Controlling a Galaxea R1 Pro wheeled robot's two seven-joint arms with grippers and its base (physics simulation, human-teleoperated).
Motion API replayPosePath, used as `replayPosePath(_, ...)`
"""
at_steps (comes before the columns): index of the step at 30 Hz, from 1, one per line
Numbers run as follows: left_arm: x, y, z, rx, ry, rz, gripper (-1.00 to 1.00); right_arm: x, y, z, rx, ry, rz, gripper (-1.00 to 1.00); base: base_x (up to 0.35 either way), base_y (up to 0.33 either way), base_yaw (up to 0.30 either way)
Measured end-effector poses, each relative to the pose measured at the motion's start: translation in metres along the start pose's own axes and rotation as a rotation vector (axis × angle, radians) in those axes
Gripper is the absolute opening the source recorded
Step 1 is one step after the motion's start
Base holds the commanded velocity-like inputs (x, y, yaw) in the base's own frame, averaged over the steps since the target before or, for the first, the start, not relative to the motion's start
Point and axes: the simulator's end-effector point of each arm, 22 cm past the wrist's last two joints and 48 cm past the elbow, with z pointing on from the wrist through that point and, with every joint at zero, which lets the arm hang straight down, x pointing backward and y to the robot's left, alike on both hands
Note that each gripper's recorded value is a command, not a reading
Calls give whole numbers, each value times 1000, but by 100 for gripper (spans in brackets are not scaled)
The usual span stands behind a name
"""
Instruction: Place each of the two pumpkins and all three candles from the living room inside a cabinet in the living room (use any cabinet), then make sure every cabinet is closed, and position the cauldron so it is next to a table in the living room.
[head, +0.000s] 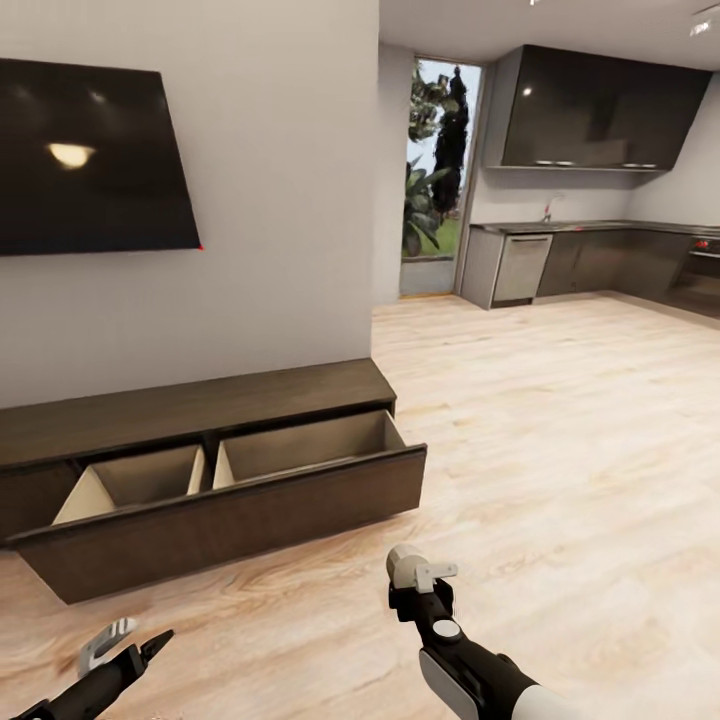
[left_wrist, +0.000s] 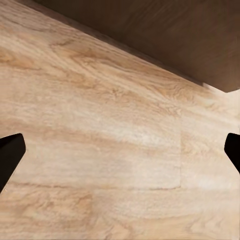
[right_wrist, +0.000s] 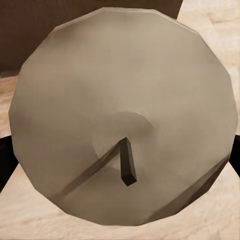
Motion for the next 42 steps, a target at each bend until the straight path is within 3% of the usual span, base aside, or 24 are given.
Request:
replayPosePath(13, 2, 0, 0, -3, 5, 2, 100, 0, 0, 0, 1, 0, 1, -100, 165, -63, 244)
replayPosePath(25, 1, 0, 0, 0, 2, 4, 100, 0, 0, 0, -1, -1, -1, -100, 152, -19, 13)
replayPosePath(42, 0, 0, 0, 0, -1, 2, 100, -9, 8, -1, -24, -17, 1, -100, 7, 0, 0)
